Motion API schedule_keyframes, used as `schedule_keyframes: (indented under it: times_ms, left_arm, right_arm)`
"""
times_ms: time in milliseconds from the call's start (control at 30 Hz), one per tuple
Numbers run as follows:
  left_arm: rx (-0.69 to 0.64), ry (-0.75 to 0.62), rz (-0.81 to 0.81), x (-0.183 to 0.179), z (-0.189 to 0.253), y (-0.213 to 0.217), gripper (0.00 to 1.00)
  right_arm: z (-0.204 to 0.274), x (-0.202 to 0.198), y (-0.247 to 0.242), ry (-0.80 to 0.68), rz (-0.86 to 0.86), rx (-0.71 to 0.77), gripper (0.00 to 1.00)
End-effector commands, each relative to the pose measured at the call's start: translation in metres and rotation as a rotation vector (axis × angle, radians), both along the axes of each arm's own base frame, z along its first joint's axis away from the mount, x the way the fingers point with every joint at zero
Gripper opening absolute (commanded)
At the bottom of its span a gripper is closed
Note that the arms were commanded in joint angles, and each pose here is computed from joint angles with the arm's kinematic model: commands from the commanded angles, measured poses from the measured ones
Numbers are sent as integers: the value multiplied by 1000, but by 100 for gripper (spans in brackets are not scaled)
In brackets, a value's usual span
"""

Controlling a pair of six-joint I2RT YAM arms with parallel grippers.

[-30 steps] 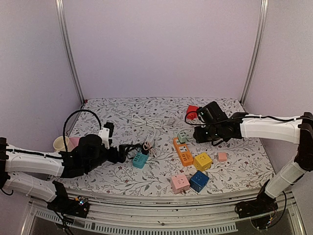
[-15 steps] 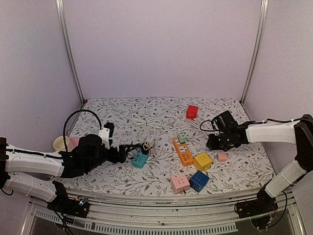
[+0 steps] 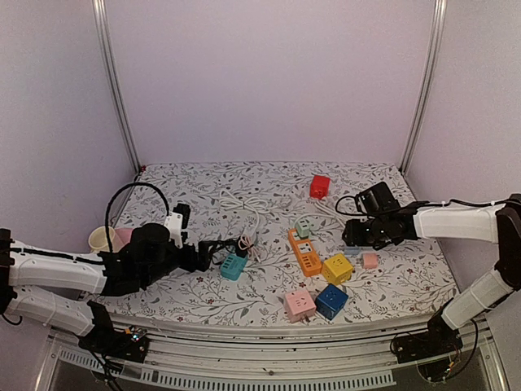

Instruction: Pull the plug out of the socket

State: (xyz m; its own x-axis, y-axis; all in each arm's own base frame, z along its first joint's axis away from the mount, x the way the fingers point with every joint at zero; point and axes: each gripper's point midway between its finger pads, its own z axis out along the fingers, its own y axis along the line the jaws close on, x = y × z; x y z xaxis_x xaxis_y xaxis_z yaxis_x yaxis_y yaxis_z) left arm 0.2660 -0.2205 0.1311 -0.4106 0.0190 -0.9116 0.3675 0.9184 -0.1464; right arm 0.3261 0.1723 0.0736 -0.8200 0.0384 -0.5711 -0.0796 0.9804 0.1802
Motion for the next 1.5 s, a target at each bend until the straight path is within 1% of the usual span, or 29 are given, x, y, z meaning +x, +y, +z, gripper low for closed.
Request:
schedule_keyframes:
  times_ms: [0, 267, 400, 600, 767, 900, 967, 1167, 1300, 1467]
  left_arm:
    - [-11, -15, 7, 3, 3, 2, 97]
    - [-14, -20, 13, 4, 4, 3, 97]
    - [-7, -23, 21, 4, 4, 5, 97]
    - [31, -38, 61, 5, 1, 16, 97]
    - [59, -41, 77, 2, -3, 25, 97]
    - [69, -34, 99, -2, -8, 36, 97]
    - [52, -40, 99, -4, -7, 38, 97]
    - [32, -47, 97, -6, 4, 38, 97]
    - [53, -73, 108, -5, 14, 43, 97]
    - [84, -92, 137, -5, 17, 52, 97]
  right_arm:
    - [13, 2, -9, -35, -27, -13, 54]
    - [26, 7, 9, -47, 25, 5, 59]
    - [36, 12, 34, -65, 74, 12, 60]
    - [36, 23, 76, -70, 144, 5, 60]
    - [33, 34, 107, -78, 199, -13, 60]
    - [18, 38, 117, -54, 224, -45, 60]
    - [25, 46, 128, -72, 232, -35, 59]
    - [16, 48, 140, -58, 253, -65, 58]
    - [10, 50, 143, -49, 250, -74, 50]
    - [7, 50, 141, -43, 239, -81, 42]
